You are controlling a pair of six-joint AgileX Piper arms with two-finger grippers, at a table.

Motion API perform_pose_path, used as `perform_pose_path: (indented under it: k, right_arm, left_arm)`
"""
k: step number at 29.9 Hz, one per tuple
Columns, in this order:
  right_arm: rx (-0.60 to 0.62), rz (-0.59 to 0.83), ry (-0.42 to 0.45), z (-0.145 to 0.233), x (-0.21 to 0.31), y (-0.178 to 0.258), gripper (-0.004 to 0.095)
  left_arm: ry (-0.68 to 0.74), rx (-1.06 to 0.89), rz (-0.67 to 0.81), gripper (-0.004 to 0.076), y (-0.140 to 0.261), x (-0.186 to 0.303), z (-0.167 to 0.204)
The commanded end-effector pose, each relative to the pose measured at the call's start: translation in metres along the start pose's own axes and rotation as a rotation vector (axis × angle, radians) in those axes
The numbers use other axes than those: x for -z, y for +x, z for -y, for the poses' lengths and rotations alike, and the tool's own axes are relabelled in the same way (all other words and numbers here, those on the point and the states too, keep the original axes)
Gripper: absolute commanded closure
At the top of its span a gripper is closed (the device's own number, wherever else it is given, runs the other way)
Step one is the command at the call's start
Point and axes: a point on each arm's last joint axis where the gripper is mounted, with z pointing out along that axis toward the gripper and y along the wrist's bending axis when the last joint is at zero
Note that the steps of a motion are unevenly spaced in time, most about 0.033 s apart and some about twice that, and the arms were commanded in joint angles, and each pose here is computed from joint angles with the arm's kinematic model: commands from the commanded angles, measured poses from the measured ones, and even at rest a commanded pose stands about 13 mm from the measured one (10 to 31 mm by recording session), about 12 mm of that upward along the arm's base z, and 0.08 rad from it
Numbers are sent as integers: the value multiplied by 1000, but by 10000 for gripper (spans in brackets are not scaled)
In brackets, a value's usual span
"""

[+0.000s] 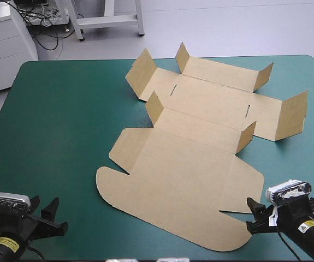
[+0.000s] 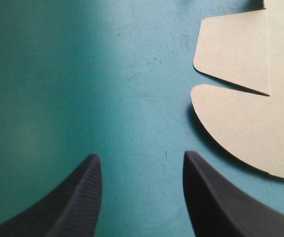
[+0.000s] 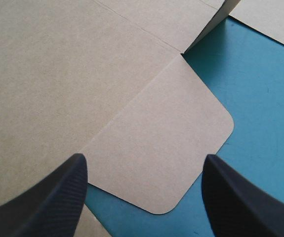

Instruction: Fold the box

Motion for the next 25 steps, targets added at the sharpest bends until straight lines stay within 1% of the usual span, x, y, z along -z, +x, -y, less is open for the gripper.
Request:
perform_pose_path:
  k: [1,20,25]
  right_arm:
    - [-3,58,16,2,3,-11,305]
    - [-3,58,16,2,3,-11,309]
    - [-18,66,17,2,4,-12,309]
  left_arm:
    - [8,4,74,363,-12,2,1]
    - [7,5,62,363,-11,0,1]
    - [11,12,8,363,-12,-6,1]
